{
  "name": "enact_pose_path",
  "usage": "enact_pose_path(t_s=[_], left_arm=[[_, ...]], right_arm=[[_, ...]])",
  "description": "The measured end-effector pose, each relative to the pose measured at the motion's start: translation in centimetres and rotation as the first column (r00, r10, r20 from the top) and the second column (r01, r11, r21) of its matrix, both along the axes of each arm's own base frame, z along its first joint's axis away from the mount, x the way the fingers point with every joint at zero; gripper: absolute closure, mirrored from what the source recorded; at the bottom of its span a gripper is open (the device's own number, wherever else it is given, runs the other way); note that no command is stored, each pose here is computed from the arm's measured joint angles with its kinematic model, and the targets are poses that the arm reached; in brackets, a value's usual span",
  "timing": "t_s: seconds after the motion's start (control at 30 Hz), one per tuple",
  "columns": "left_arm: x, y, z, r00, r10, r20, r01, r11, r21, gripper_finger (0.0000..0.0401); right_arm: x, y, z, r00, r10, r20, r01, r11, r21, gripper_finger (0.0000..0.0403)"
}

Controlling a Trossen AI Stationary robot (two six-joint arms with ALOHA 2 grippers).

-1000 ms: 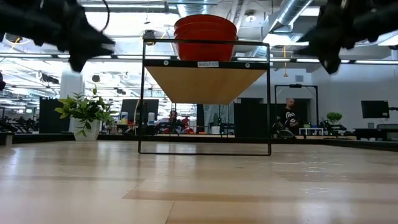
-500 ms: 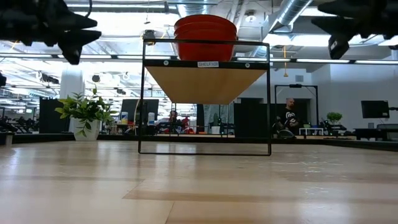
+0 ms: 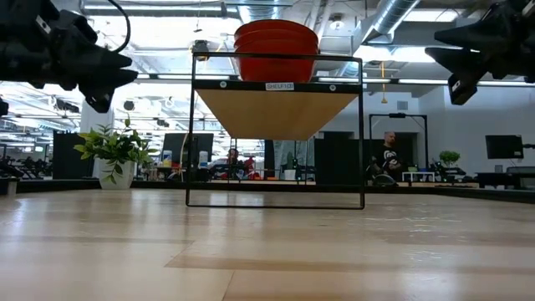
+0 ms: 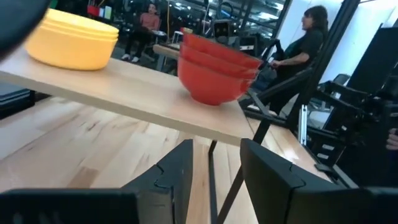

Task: Pick & Place Mini bowls
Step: Return to Home Position

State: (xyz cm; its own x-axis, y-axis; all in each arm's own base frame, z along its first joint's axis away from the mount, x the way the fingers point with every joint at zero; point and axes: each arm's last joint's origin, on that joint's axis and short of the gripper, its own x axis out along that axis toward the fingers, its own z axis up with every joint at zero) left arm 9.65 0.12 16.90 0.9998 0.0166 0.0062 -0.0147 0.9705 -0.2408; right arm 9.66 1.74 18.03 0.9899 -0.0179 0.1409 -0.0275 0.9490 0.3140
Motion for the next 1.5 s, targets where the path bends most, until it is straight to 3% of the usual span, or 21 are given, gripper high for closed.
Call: enact_pose_path(t_s=[0.27,0.4,0.53,0.83,1.5], left_arm=[[0.1,0.0,-0.1,1.000,-0.013,0.004,0.013,0.999,0.037,0.0269],[0.1,0.0,-0.1,1.000,-0.012,0.003,0.012,0.995,0.102,0.0269],[0.1,0.0,-0.1,1.000,-0.013,0.009,0.012,0.994,0.105,0.0269],[0.1,0.0,0.0,1.000,-0.013,0.017,0.011,0.994,0.105,0.0269],[0.1,0.0,0.0,1.000,-0.013,0.023,0.010,0.994,0.105,0.0269]], right_arm=[[0.1,0.0,-0.4,0.999,0.002,-0.040,-0.002,1.000,-0.003,0.0296],[0.1,0.0,-0.5,0.999,-0.007,-0.045,0.002,0.994,-0.111,0.0296],[0.1,0.0,-0.5,0.999,-0.015,-0.048,0.006,0.986,-0.169,0.0296],[0.1,0.1,-1.1,0.995,-0.015,-0.103,-0.004,0.983,-0.186,0.0296],[0.1,0.1,-1.1,0.995,-0.014,-0.102,-0.005,0.983,-0.186,0.0296]])
